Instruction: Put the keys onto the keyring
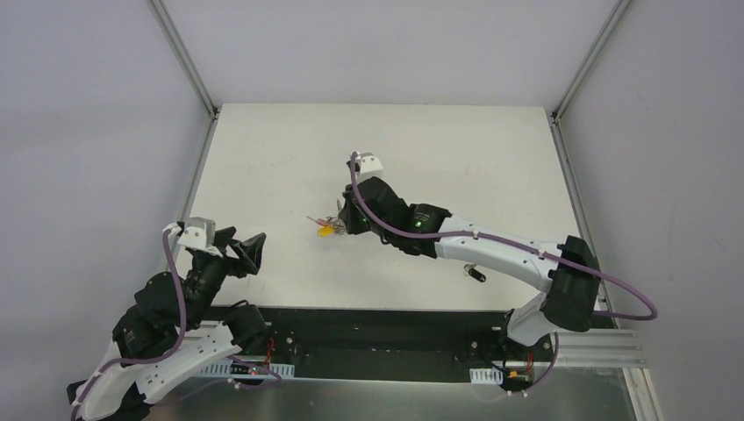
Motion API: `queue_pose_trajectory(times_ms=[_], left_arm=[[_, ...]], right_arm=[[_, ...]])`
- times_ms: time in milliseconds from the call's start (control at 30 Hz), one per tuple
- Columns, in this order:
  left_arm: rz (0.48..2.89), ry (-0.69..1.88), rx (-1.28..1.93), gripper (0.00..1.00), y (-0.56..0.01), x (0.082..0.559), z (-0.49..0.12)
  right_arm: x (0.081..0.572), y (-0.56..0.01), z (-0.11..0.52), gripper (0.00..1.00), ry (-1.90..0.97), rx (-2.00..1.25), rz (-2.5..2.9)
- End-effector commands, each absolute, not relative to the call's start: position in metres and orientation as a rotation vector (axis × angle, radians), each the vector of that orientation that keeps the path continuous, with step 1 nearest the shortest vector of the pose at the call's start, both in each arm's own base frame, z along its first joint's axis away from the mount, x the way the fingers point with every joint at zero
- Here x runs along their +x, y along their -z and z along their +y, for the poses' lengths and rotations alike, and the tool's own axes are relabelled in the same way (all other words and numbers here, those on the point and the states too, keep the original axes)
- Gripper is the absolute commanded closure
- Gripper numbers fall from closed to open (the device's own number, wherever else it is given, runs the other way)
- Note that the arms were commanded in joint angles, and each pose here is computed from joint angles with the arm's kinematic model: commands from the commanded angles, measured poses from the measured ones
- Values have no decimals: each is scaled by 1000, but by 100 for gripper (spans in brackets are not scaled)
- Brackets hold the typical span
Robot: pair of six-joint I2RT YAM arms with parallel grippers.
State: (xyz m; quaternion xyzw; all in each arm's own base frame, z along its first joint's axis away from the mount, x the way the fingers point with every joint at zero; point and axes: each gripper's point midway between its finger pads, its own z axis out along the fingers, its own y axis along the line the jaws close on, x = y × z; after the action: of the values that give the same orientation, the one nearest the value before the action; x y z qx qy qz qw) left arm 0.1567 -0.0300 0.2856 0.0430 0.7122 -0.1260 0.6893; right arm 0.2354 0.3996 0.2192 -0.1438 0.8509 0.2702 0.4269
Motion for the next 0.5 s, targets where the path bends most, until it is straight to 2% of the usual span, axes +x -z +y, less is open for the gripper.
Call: queue_pose_trajectory(times_ms=[0,167,467], left_arm=[[1579,277,63,33,-290,160,-29],[1579,280,68,32,-291,159,-30],[1580,286,72,32,-290,159,-31]], right_arm=[[251,-285,372,100,-675,-241,1966],[247,-289,348,100,-660,-219,1946],[239,-283,356,100,-705,-258,1978]])
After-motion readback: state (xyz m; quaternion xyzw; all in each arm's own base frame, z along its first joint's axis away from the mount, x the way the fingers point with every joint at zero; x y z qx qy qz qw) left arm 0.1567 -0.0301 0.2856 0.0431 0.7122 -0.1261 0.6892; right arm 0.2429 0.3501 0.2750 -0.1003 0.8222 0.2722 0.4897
